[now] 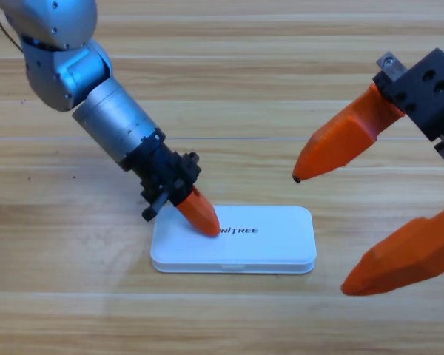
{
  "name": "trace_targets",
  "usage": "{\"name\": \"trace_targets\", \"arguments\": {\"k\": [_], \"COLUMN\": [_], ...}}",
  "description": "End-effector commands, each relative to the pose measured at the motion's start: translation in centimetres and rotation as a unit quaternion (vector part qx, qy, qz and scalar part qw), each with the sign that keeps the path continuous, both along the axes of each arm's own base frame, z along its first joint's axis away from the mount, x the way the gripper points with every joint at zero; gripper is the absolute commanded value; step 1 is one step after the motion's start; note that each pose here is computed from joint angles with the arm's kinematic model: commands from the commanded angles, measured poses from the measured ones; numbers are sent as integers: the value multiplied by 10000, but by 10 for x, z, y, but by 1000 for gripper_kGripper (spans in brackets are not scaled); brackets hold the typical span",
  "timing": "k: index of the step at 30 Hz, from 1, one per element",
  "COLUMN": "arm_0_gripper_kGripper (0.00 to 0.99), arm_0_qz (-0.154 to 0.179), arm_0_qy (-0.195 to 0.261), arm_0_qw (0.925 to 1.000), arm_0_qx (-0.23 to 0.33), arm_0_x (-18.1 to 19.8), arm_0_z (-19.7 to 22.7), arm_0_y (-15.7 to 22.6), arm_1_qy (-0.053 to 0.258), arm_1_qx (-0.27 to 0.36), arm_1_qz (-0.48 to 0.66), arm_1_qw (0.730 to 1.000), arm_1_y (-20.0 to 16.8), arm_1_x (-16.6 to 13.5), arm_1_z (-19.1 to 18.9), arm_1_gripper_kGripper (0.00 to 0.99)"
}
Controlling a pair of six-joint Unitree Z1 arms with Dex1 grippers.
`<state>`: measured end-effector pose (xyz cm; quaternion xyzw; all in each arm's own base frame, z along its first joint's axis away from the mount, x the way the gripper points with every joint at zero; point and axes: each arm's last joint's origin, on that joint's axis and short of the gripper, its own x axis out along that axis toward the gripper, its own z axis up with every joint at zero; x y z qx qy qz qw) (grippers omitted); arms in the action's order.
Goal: Clean up eraser and pencils
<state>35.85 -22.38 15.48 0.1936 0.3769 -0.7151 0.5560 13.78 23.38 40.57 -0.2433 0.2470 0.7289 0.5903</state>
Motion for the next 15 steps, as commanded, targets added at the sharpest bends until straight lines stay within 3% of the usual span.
{"name": "trace_targets", "arguments": {"k": [1, 10, 15], "arm_0_gripper_kGripper": [0, 0, 0], "arm_0_qz": [-115, -26, 131], "arm_0_qy": [210, 44, -508], "arm_0_qw": [9995, 9995, 9982], "arm_0_qx": [206, 321, 305], "arm_0_x": [-16, -22, -35], "arm_0_z": [-19, -9, 44], "arm_0_y": [-8, -4, 6], "arm_1_qy": [69, 65, 60], "arm_1_qx": [74, 90, 87], "arm_1_qz": [98, 103, 98], "arm_1_qw": [9999, 9999, 9999], "arm_1_y": [4, 4, 4], "arm_1_x": [-2, -2, -1], "arm_1_z": [-6, -5, -6], "arm_1_gripper_kGripper": [914, 914, 914]}}
